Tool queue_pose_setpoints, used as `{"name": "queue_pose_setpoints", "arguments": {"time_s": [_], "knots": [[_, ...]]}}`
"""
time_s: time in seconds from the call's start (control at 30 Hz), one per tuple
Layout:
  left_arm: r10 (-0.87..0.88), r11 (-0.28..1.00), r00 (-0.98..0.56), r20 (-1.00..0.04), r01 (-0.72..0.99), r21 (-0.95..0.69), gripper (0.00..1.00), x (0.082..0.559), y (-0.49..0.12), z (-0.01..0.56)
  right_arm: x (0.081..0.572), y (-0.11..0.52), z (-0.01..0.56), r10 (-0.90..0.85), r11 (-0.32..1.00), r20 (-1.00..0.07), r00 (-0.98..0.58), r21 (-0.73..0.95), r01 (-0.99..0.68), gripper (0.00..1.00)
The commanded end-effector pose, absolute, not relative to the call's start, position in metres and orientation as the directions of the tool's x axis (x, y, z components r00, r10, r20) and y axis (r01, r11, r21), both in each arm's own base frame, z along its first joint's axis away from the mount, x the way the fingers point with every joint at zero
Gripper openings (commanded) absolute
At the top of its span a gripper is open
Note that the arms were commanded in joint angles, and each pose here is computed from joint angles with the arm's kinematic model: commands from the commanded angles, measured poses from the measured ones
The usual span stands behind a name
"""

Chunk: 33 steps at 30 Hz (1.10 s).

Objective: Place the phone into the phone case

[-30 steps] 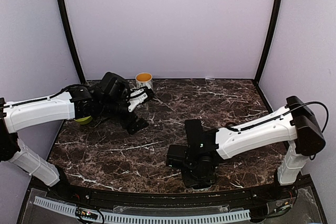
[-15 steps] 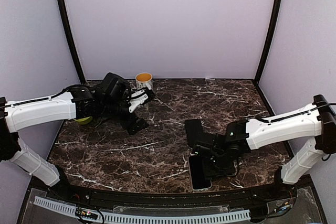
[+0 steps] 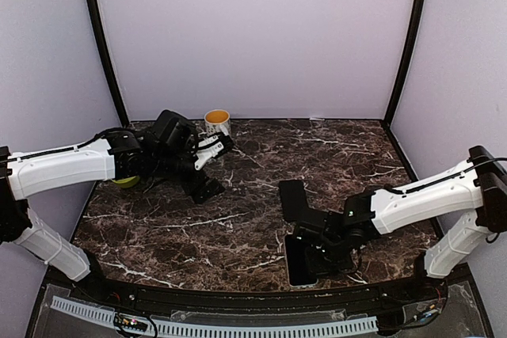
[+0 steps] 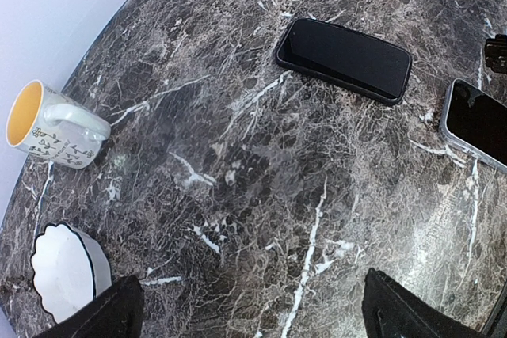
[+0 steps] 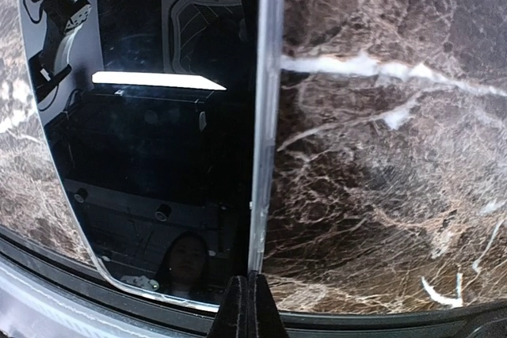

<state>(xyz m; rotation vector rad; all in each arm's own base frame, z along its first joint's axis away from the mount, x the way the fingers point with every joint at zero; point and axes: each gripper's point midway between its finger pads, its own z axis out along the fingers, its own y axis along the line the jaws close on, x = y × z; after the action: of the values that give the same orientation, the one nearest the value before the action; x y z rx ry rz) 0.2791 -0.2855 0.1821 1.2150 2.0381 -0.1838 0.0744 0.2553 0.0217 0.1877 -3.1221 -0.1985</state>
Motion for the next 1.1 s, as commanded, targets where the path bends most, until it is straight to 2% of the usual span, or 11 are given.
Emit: {"name": "queue_pose_setpoints", "arguments": {"time_s": [0.0,0.1,0.17,0.3,0.37,0.47,0.5,0.9,1.07], "knots": [[0.716,0.534,-0.276,-0.642,0.808,0.248,0.99,0.278,-0.280,0.177,0.054,0.232,-0.016,-0.165,0.986,0.082,-0.983,-0.001,-0.166,0.00],[0.715,0.534,-0.277,-0.642,0.809,0.246,0.99,0.278,-0.281,0.177,0.055,0.221,-0.018,-0.174,0.979,0.092,-0.980,-0.087,-0.182,0.00],[0.716,0.533,-0.277,-0.640,0.810,0.246,0.99,0.278,-0.281,0.176,0.064,0.223,-0.008,-0.192,0.972,0.062,-0.979,-0.125,-0.198,0.04],[0.719,0.531,-0.279,-0.637,0.811,0.244,0.99,0.278,-0.281,0.174,0.094,0.242,0.032,-0.233,0.956,-0.050,-0.971,-0.193,-0.220,0.26],[0.719,0.532,-0.279,-0.637,0.810,0.246,0.99,0.278,-0.281,0.175,0.106,0.256,0.048,-0.248,0.953,-0.097,-0.964,-0.201,-0.225,0.44],[0.721,0.531,-0.278,-0.635,0.810,0.249,0.99,0.278,-0.280,0.174,0.114,0.284,0.058,-0.237,0.968,-0.141,-0.961,-0.116,-0.222,0.94],[0.721,0.531,-0.277,-0.635,0.810,0.249,0.99,0.278,-0.280,0.174,0.115,0.290,0.058,-0.225,0.973,-0.144,-0.964,-0.086,-0.214,0.98],[0.728,0.532,-0.282,-0.625,0.807,0.256,0.99,0.279,-0.279,0.171,0.106,0.306,0.026,-0.089,0.993,-0.073,-0.993,0.073,-0.095,0.98],[0.728,0.532,-0.283,-0.624,0.808,0.254,0.99,0.280,-0.279,0.171,0.101,0.286,0.011,-0.081,0.997,-0.048,-0.996,0.004,-0.081,0.99]]}}
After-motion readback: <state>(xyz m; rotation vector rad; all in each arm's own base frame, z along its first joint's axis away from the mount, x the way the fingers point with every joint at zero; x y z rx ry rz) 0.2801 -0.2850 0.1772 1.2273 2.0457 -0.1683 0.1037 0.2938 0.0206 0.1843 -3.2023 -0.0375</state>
